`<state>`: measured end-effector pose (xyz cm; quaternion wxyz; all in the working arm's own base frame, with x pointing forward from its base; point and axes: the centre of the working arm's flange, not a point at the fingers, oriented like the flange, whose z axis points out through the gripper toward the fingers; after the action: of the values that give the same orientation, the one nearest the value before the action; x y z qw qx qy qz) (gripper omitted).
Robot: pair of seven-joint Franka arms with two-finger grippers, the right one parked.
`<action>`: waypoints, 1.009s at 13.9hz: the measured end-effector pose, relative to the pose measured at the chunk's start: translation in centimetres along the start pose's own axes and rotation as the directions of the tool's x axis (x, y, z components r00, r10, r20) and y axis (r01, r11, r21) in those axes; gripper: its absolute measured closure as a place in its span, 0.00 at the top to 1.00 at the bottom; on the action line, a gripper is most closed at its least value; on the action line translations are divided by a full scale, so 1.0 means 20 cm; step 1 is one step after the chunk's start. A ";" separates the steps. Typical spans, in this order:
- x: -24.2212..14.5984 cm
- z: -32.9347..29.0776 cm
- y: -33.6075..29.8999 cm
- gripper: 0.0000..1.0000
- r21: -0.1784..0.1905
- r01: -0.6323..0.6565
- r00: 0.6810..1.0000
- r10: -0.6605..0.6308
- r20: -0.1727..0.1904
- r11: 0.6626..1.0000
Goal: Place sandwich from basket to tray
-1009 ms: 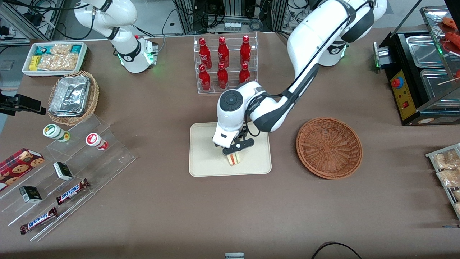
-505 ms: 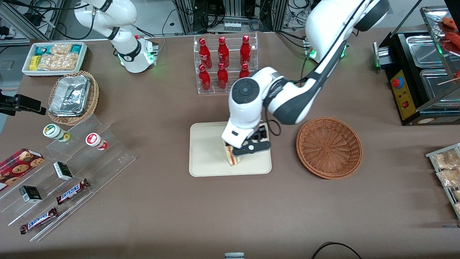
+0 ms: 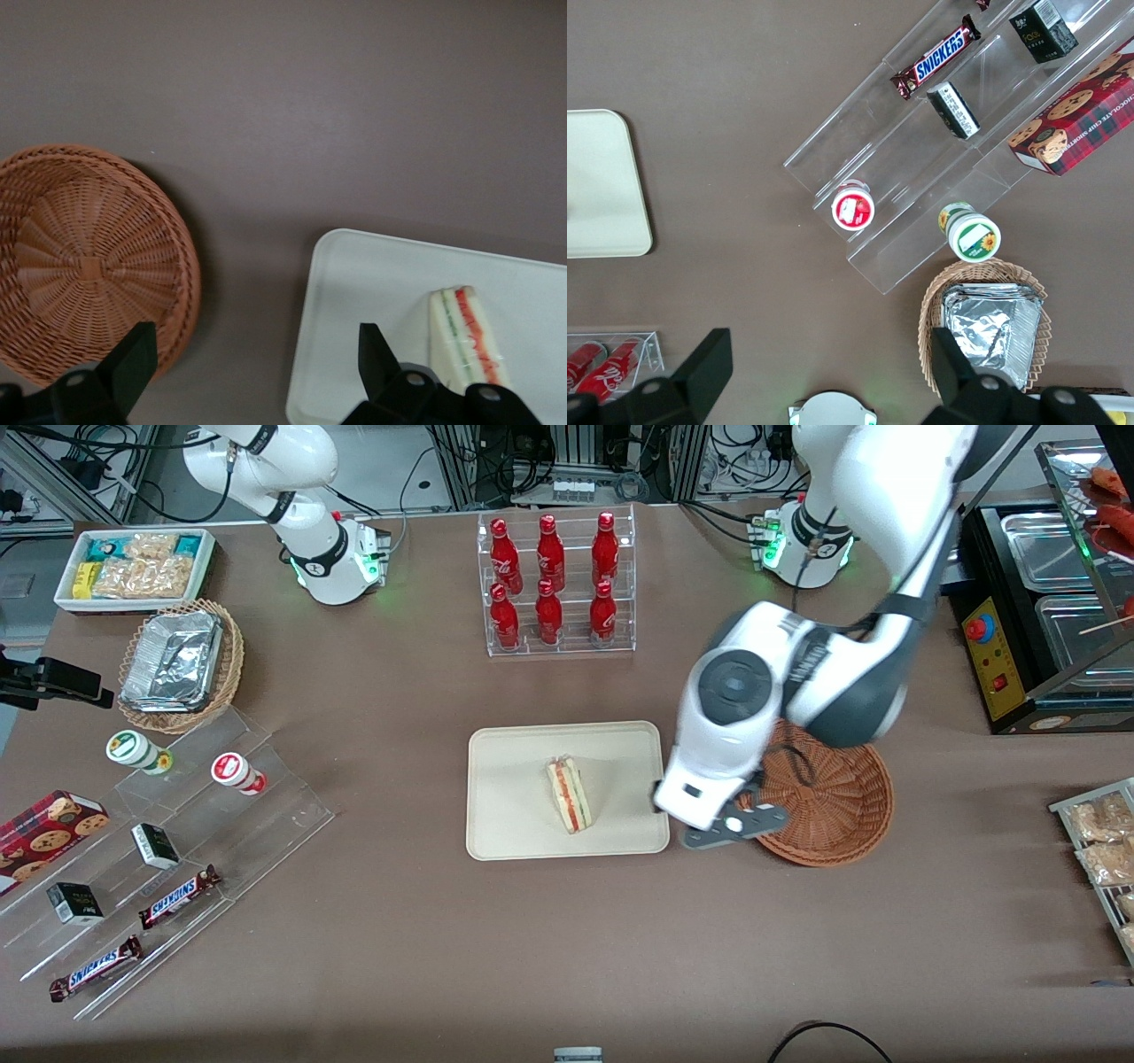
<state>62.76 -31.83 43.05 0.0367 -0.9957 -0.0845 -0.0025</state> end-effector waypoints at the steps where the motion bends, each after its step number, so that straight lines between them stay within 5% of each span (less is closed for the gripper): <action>1: 0.04 -0.02 -0.10 1.00 -0.011 -0.021 1.000 0.021 0.012 1.000; 9: 0.02 -0.21 -0.71 1.00 -0.023 -0.154 0.987 0.155 0.045 0.988; 14: -0.07 -0.46 -1.22 1.00 -0.001 -0.210 0.971 0.209 0.116 0.978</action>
<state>57.21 -8.72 53.98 0.0376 -0.9973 0.0191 0.0595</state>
